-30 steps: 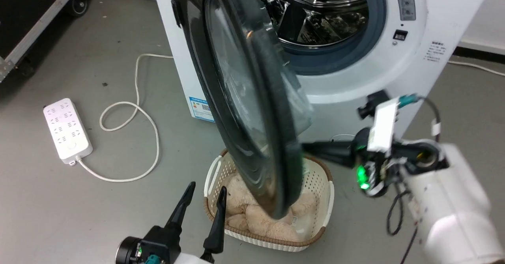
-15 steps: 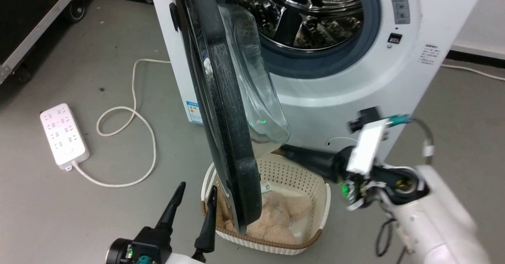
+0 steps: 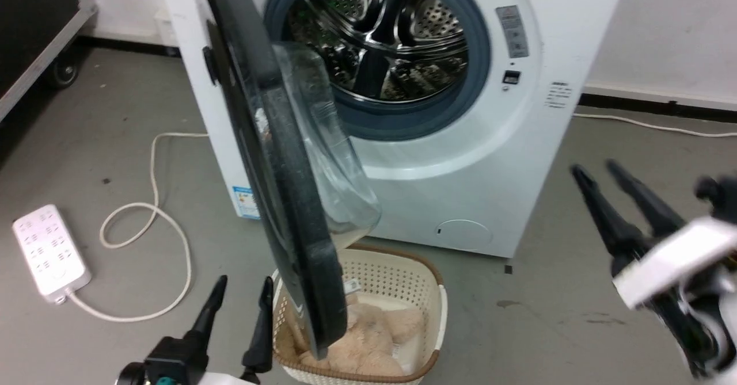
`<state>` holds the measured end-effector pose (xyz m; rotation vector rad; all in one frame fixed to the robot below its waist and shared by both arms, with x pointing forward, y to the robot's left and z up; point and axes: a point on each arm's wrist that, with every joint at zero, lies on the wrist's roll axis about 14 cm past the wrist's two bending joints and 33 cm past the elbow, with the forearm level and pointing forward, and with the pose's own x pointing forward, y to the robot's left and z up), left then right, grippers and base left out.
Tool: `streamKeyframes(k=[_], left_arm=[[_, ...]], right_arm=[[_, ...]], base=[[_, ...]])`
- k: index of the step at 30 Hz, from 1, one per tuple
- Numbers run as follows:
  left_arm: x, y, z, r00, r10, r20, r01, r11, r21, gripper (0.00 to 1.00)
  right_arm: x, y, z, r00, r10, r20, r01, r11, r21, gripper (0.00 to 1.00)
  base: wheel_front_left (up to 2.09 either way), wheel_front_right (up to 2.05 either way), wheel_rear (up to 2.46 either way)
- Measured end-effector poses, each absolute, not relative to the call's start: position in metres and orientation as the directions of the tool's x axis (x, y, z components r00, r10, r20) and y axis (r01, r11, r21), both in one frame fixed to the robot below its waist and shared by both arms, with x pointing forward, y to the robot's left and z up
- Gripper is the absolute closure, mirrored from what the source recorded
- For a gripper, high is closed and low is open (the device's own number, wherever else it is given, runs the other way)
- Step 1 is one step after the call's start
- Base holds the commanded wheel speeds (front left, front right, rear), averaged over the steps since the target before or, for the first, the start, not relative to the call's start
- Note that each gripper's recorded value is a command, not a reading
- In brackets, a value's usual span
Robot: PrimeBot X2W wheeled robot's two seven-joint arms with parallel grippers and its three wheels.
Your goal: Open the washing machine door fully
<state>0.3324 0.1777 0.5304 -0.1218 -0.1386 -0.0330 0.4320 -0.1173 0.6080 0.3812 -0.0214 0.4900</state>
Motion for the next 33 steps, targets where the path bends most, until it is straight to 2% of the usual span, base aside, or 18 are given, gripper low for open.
streamKeyframes(k=[4,10,17,29,30,31,33], left_arm=[[0.334,0.179,0.534,0.988,-0.021,0.151,0.041,0.99,-0.133,0.0],[0.336,0.174,0.534,0.988,-0.045,0.148,0.064,0.99,-0.124,0.0],[0.335,0.174,0.526,0.992,-0.06,0.115,0.073,0.991,-0.115,0.0],[0.336,0.175,0.523,0.993,-0.044,0.107,0.056,0.992,-0.115,0.0],[0.336,0.175,0.522,0.993,-0.044,0.107,0.056,0.992,-0.116,0.42],[0.335,0.175,0.522,0.993,-0.045,0.106,0.058,0.992,-0.117,1.0],[0.334,0.172,0.52,0.994,-0.052,0.099,0.064,0.991,-0.116,1.0]], right_arm=[[0.409,-0.154,0.602,0.922,0.339,0.188,-0.364,0.923,0.124,0.0],[0.378,-0.177,0.584,0.959,0.161,0.233,-0.182,0.981,0.071,0.0],[0.35,-0.186,0.559,0.981,0.07,0.182,-0.067,0.998,-0.022,0.0],[0.346,-0.176,0.546,0.985,0.086,0.152,-0.091,0.996,0.026,0.0],[0.346,-0.175,0.546,0.984,0.089,0.152,-0.094,0.995,0.027,0.0],[0.346,-0.174,0.547,0.984,0.091,0.153,-0.096,0.995,0.027,0.0],[0.346,-0.174,0.547,0.984,0.093,0.153,-0.098,0.995,0.027,0.0]], base=[[0.0,0.0,0.0],[0.0,0.0,0.0],[0.0,0.0,0.0],[0.0,0.0,0.0],[0.0,0.0,0.0],[0.0,0.0,0.0],[0.0,0.0,0.0]])
